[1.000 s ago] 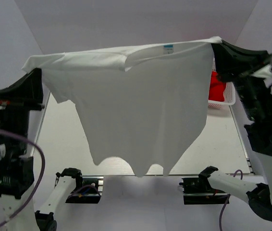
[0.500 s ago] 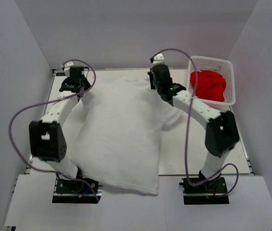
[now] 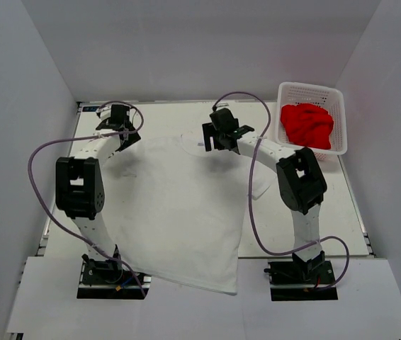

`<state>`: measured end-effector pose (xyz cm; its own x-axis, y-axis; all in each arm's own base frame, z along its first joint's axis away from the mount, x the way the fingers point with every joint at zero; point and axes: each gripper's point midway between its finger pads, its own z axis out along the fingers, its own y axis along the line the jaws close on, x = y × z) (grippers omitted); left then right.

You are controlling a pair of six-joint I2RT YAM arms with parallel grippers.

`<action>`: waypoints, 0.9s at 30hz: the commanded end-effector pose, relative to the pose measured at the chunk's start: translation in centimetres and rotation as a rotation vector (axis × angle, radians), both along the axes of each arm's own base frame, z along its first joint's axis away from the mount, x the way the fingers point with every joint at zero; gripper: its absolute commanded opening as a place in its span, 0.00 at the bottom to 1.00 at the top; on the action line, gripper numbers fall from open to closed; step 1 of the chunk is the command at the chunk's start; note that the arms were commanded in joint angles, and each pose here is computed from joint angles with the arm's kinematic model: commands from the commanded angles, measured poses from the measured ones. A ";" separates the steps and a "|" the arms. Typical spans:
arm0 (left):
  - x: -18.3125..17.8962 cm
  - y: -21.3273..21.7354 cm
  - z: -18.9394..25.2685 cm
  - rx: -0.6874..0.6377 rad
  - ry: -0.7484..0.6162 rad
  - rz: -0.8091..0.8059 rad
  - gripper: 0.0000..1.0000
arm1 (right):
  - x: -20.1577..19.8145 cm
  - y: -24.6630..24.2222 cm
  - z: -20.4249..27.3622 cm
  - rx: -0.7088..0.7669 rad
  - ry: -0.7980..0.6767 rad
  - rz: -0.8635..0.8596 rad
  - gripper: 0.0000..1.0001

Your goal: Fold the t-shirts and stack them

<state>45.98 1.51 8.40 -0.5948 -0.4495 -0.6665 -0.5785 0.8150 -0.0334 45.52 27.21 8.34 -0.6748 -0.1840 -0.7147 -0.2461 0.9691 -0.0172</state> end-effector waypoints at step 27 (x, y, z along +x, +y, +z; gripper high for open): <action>3.7 -17.5 -9.1 -0.286 0.058 -0.497 1.00 | -14.2 -6.2 -8.6 0.121 0.267 -0.151 0.90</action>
<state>49.03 -14.62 3.41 -0.7505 -0.3492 -0.5610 -0.1860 0.9263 -0.3277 34.85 21.61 2.32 -0.7869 -0.0046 -0.6171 -0.1129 0.9842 0.1365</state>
